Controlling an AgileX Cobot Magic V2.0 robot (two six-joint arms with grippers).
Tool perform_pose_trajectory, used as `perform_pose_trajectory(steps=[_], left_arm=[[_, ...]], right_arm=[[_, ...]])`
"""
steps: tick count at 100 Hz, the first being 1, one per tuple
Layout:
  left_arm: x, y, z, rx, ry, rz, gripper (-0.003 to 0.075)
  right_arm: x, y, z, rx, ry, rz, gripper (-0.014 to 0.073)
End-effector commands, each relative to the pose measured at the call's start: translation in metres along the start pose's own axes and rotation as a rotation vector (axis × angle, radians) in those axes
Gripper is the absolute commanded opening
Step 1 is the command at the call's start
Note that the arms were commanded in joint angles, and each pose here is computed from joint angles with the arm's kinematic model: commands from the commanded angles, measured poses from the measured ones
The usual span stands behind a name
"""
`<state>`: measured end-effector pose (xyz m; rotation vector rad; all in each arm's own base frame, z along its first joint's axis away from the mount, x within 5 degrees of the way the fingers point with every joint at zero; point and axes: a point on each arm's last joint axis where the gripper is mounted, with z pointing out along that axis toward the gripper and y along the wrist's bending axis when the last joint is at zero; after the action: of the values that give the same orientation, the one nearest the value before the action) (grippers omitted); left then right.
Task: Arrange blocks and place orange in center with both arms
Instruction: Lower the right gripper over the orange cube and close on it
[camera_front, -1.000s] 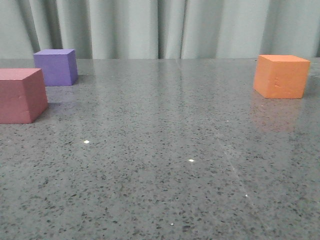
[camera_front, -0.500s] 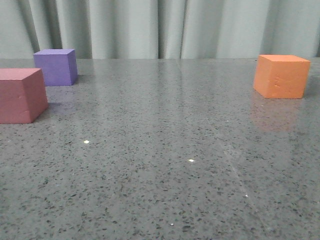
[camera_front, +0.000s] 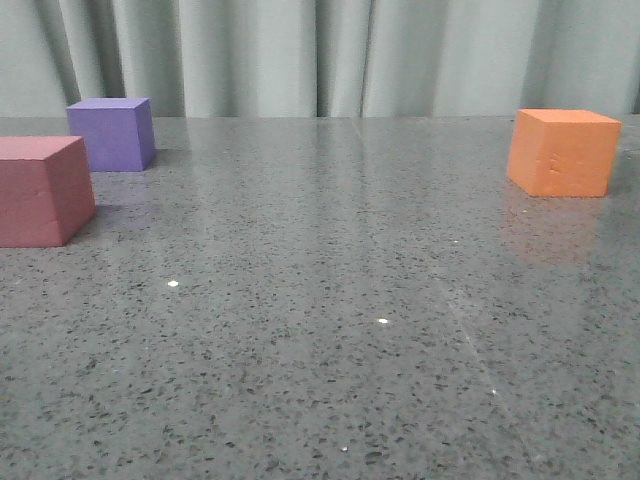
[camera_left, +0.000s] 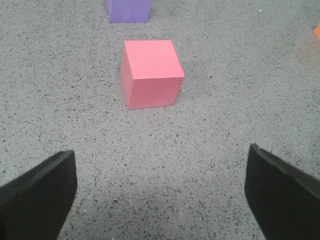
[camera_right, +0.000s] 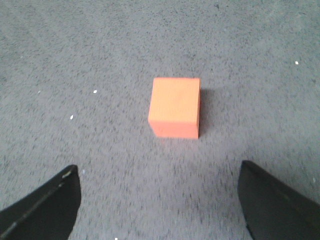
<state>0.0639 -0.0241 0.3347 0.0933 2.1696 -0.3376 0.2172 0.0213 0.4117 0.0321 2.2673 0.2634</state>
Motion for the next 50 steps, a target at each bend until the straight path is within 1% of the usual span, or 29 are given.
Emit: perform_pose_trajectory(steps=[1, 11, 25, 37, 50], left_arm=[[-0.014, -0.004, -0.005, 0.022, -0.079, -0.012, 0.0640], [-0.014, -0.004, -0.005, 0.022, -0.079, -0.012, 0.0640], [-0.014, -0.004, -0.005, 0.022, -0.079, -0.012, 0.0640], [-0.014, -0.004, -0.005, 0.022, -0.079, -0.012, 0.0640], [-0.014, -0.004, -0.005, 0.022, -0.079, -0.012, 0.0640]], right_arm=[[-0.029, 0.001, 0.010, -0.010, -0.075, -0.005, 0.0634], [-0.046, 0.000, 0.033, -0.008, -0.044, -0.009, 0.0634], [-0.058, 0.002, 0.065, -0.016, 0.011, -0.028, 0.0634], [-0.060, 0.002, 0.093, -0.016, 0.062, -0.033, 0.0634], [-0.056, -0.002, 0.116, -0.007, 0.121, -0.026, 0.0634]])
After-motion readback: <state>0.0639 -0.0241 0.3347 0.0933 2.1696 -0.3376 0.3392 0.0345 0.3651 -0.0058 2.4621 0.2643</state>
